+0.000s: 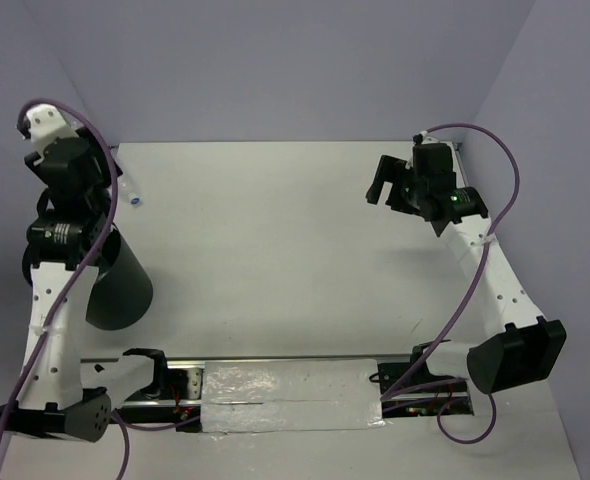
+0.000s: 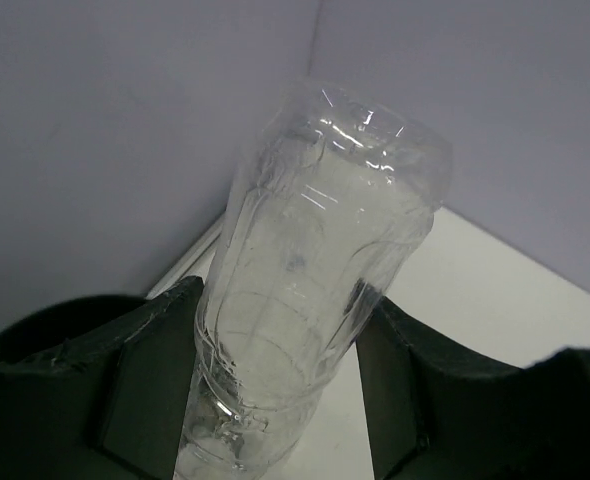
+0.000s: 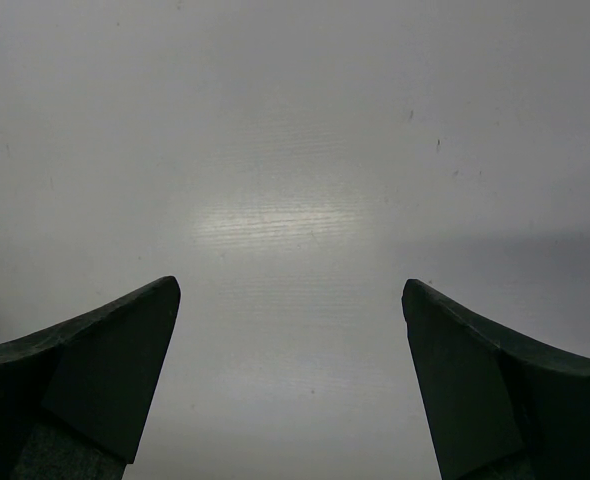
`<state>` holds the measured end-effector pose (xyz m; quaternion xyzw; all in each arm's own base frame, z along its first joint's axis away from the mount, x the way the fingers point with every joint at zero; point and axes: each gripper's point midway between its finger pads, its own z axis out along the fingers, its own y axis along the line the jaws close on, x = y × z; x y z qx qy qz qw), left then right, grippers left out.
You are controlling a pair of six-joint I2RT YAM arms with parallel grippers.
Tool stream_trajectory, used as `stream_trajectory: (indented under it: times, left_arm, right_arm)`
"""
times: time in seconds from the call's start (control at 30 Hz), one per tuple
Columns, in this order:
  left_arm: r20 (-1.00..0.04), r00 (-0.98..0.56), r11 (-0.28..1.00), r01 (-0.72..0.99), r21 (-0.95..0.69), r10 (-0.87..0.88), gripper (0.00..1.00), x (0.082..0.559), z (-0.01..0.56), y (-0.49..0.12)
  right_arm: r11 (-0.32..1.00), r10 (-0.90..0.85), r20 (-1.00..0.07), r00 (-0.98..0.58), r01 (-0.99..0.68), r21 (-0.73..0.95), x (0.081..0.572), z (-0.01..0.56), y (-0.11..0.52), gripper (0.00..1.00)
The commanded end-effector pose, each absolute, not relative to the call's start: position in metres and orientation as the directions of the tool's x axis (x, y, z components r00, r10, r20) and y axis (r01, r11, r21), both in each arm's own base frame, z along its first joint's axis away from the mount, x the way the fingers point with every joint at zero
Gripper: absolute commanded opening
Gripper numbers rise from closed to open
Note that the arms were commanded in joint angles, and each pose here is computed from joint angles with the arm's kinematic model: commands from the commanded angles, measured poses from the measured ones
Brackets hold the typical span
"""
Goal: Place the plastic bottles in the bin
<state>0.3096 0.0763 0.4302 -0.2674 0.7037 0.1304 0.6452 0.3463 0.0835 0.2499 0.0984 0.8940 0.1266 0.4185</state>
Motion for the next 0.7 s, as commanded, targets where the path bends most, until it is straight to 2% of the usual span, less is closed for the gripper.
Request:
stream_trajectory:
  times: [0.0,0.1,0.3,0.4,0.5,0.53,0.67]
  left_arm:
    - [-0.960,0.086,0.753,-0.604,-0.262,-0.265,0.55,0.292,0.425,0.090]
    - [-0.956,0.104,0.699,-0.661,-0.273,-0.275,0.55,0.275,0.397,0.100]
    - [-0.932,0.188,0.627,-0.697,-0.348,-0.308,0.56,0.249,0.383,0.110]
    - [-0.921,0.210,0.585,-0.720,-0.373,-0.329,0.60,0.238,0.372,0.114]
    - [-0.901,0.252,0.542,-0.730,-0.416,-0.352,0.85,0.227,0.364,0.117]
    - [-0.902,0.255,0.535,-0.735,-0.415,-0.350,0.99,0.225,0.363,0.118]
    - [-0.900,0.291,0.505,-0.751,-0.424,-0.323,0.99,0.214,0.373,0.125]
  right_arm:
    - [0.945,0.284,-0.757,-0.588,0.039,0.325,0.343,0.267,0.086,1.00]
    - [0.946,0.282,-0.759,-0.587,0.038,0.322,0.339,0.266,0.085,1.00]
    - [0.948,0.277,-0.755,-0.595,0.039,0.317,0.337,0.260,0.084,1.00]
    - [0.944,0.275,-0.749,-0.602,0.021,0.329,0.336,0.260,0.089,1.00]
    - [0.944,0.274,-0.747,-0.606,0.020,0.330,0.336,0.258,0.090,1.00]
    - [0.944,0.275,-0.746,-0.606,0.022,0.330,0.336,0.258,0.089,1.00]
    - [0.943,0.275,-0.744,-0.609,0.019,0.332,0.336,0.256,0.090,1.00]
